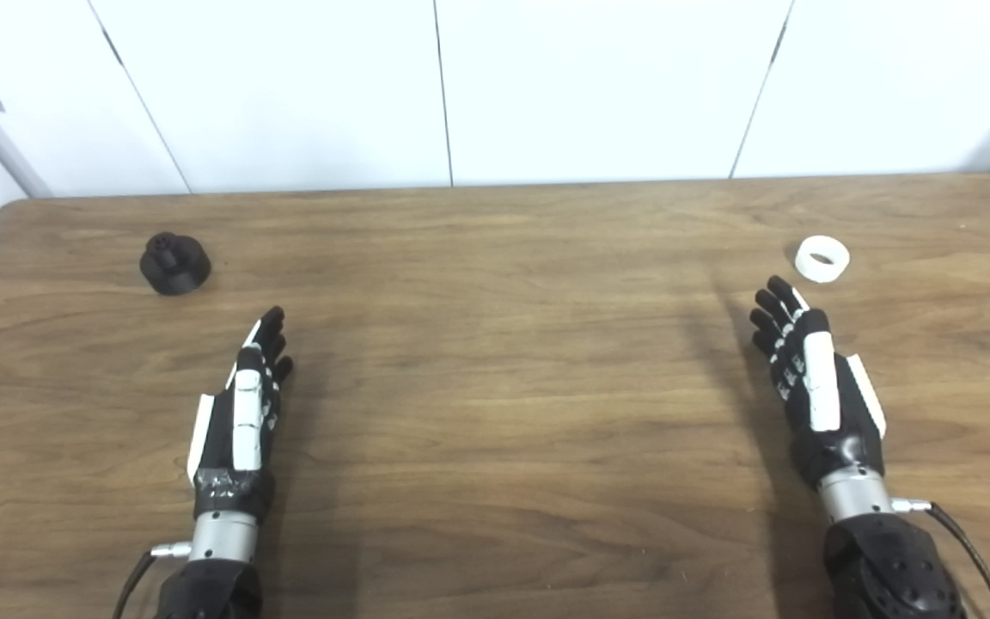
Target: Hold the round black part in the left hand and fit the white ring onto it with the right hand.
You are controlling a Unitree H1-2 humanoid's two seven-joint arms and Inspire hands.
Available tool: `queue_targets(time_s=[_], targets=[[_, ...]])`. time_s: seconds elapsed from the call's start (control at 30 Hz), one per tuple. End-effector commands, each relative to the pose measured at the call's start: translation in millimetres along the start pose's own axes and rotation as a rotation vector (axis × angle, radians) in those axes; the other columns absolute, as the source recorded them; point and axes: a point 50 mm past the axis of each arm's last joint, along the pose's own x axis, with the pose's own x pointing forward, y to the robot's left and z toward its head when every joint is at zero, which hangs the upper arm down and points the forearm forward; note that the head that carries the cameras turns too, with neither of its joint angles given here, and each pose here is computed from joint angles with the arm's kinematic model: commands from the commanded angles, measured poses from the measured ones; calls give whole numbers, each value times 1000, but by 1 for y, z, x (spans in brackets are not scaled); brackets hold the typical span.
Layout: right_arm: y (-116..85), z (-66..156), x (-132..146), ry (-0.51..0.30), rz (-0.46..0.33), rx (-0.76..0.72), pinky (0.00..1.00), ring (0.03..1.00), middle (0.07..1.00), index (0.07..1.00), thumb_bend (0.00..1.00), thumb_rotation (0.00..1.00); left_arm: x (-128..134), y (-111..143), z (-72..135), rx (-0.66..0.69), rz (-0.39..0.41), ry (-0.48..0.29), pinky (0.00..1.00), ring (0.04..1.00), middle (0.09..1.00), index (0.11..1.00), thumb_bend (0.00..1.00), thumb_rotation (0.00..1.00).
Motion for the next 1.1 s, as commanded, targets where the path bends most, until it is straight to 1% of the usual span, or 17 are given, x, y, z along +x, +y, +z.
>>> queue_targets(time_s=[0.0,0.5,0.7,0.8,0.9,0.97,1.07], targets=[[1,7,6,-40,13,-11,1000,942,937,935,552,1000,5,0,5,15,-14,-13,1000,1000,989,958,545,1000],[1,6,4,-40,16,-10,1000,930,934,928,551,1000,4,-1,2,11,-15,-13,1000,1000,986,961,558,994],[-11,0,-1,-25,23,-17,1000,939,938,930,505,1000,-2,-13,-3,32,-17,-3,1000,1000,981,949,541,1000],[-17,-5,-2,-30,37,-12,1000,945,939,935,510,1000,-5,-19,-6,46,-8,0,1000,994,975,951,525,1000],[-20,-11,-2,-30,53,-15,1000,949,941,937,550,1000,-6,-23,-9,58,-8,2,1000,990,973,951,497,1000],[-22,-14,-2,-34,62,-11,1000,953,945,940,553,1000,-6,-25,-11,56,-10,1,1000,998,982,958,481,1000],[-24,-19,-1,-38,70,-15,1000,959,945,936,545,1000,-5,-27,-17,63,-9,-3,1000,1000,987,961,486,1000]])
